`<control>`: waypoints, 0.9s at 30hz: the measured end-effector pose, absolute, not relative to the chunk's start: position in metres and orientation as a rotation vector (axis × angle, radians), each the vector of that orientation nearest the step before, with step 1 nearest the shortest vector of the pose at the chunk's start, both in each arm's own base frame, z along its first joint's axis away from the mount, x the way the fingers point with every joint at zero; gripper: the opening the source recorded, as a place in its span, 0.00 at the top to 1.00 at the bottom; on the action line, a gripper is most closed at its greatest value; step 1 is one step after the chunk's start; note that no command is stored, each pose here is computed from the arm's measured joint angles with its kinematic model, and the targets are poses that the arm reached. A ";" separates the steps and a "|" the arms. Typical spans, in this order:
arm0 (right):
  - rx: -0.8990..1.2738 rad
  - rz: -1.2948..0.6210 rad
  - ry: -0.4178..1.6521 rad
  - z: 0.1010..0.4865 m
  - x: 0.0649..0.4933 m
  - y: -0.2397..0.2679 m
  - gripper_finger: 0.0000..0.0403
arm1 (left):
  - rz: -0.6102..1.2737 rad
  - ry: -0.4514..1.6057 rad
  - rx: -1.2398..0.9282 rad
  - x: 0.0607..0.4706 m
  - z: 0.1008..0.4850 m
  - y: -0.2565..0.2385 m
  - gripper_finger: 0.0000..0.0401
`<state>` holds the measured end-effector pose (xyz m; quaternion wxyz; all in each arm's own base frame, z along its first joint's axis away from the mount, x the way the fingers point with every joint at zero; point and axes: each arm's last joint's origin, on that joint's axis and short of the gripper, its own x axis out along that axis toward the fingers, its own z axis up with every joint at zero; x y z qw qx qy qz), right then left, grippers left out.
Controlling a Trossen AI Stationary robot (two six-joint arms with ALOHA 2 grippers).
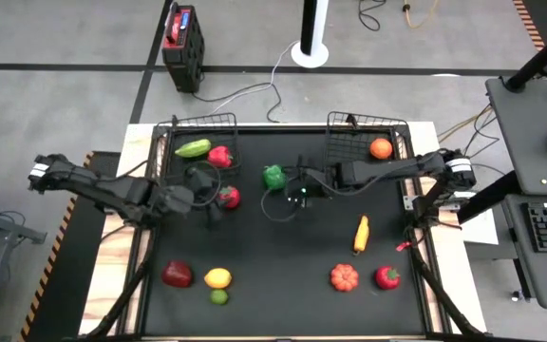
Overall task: Sort produce into baskets
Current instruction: Put the garlic into the left wire basket
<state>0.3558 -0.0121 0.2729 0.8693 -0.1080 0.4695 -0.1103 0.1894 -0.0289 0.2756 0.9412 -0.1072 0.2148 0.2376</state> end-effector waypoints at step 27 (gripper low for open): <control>-0.081 -0.358 1.239 0.187 0.378 -0.076 0.19 | 0.485 0.410 -0.194 0.188 0.282 -0.037 0.34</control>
